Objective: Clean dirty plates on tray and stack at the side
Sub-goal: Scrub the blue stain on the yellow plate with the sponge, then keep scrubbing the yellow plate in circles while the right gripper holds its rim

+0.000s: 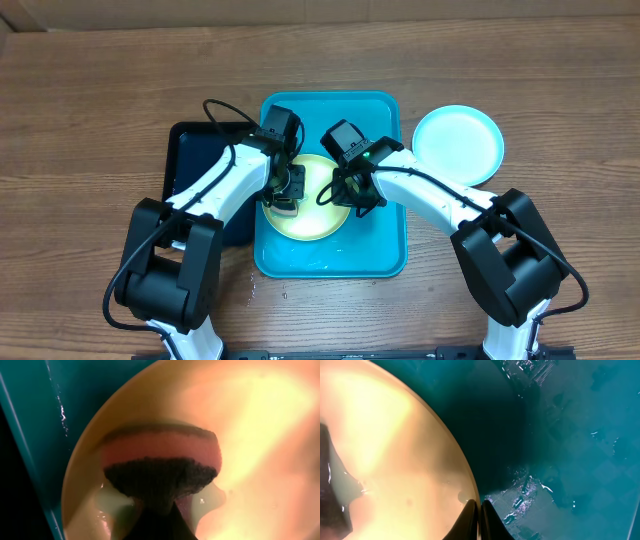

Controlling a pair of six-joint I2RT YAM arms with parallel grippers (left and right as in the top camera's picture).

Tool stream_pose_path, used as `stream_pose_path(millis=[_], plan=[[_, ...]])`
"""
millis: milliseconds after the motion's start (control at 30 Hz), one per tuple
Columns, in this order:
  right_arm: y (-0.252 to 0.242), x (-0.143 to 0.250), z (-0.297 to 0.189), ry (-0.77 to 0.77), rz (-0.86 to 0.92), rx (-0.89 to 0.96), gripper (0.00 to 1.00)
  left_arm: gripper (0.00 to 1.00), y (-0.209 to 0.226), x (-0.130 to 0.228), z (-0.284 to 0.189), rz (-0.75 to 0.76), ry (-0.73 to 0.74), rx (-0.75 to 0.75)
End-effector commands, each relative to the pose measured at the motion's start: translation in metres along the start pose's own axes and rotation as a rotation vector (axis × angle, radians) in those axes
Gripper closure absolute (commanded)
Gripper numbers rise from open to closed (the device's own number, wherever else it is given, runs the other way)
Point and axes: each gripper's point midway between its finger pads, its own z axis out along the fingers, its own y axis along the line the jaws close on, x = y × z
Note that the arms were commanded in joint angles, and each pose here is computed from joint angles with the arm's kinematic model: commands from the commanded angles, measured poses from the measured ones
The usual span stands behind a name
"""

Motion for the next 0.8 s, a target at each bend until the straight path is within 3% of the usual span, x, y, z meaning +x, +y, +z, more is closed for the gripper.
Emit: stream_pose_path(millis=[0, 233, 400, 533, 667, 767], plan=[[0.006, -0.001, -0.008, -0.008, 0.001, -0.030, 0.96, 0.96, -0.009, 0.014, 0.011, -0.009, 0.070, 0.044], [0.006, -0.002, -0.008, -0.011, 0.000, -0.032, 0.96, 0.96, -0.016, 0.032, 0.037, -0.077, 0.210, 0.085], [0.006, -0.002, -0.008, -0.010, 0.000, -0.031, 0.96, 0.96, -0.053, 0.031, 0.044, -0.092, 0.264, 0.299], [0.006, -0.002, -0.008, -0.010, 0.000, -0.031, 0.96, 0.96, -0.083, 0.010, 0.021, -0.088, 0.237, 0.490], [0.006, -0.002, -0.008, -0.010, 0.000, -0.031, 0.96, 0.96, -0.085, -0.027, -0.022, -0.050, 0.159, 0.509], [0.006, -0.002, -0.008, -0.010, 0.000, -0.031, 0.96, 0.96, -0.078, -0.051, -0.052, -0.032, 0.089, 0.443]])
